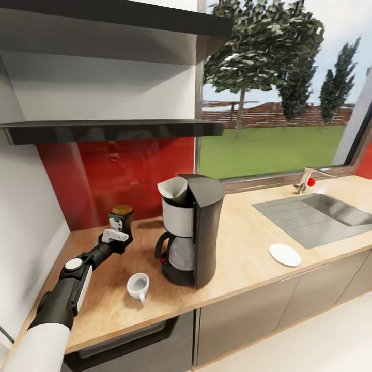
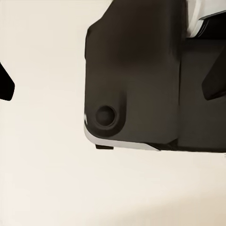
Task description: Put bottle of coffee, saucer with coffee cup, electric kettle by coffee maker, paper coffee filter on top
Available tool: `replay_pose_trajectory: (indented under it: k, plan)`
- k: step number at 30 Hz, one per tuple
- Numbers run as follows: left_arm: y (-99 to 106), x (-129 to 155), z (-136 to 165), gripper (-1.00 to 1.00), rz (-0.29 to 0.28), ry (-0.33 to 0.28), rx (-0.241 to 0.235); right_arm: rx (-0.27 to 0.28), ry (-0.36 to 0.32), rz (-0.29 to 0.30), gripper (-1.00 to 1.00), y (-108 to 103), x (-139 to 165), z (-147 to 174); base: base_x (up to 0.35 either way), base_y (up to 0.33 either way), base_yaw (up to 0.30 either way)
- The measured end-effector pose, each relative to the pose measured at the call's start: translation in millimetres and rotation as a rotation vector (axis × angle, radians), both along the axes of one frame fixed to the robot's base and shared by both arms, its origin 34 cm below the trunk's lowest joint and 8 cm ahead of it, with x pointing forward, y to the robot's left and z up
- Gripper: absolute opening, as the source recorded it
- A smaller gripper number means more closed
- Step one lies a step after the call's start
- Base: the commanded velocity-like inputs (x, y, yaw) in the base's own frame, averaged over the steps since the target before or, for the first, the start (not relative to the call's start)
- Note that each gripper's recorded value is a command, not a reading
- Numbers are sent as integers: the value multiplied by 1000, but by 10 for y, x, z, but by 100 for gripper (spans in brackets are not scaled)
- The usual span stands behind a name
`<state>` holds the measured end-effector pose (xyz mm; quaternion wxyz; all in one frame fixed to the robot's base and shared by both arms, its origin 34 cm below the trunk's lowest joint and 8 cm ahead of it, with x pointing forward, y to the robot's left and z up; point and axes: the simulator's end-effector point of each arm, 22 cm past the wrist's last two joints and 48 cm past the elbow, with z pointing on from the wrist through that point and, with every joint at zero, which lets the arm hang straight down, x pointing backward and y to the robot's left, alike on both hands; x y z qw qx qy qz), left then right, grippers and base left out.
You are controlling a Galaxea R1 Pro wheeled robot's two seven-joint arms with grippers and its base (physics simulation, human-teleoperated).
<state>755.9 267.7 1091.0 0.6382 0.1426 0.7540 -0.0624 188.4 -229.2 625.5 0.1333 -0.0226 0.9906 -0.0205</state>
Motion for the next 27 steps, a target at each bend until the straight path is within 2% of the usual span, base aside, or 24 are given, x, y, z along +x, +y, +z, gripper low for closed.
replay_pose_trajectory:
  k: [4,8,12,18,21,27]
  plan:
    - [-25,-2,-26,-100,-3,4,-3,-8,1,1,100,-59,-5,-3,245,73,-182]
    - [-58,-8,-96,-100,-9,18,-4,-20,2,2,100,-155,-6,-6,33,9,-202]
    - [-72,-17,-126,-100,-13,24,-2,-22,3,3,100,-170,-11,-6,2,1,-27]
    - [-99,-97,-342,-100,-20,61,2,-22,4,4,100,-168,-13,-7,0,0,-2]
    - [-111,-101,-336,-100,-28,40,6,-22,3,5,100,-167,-12,-7,0,0,0]
    - [-134,-156,-423,-100,-30,50,3,-22,3,4,100,-168,-13,-7,17,0,-26]
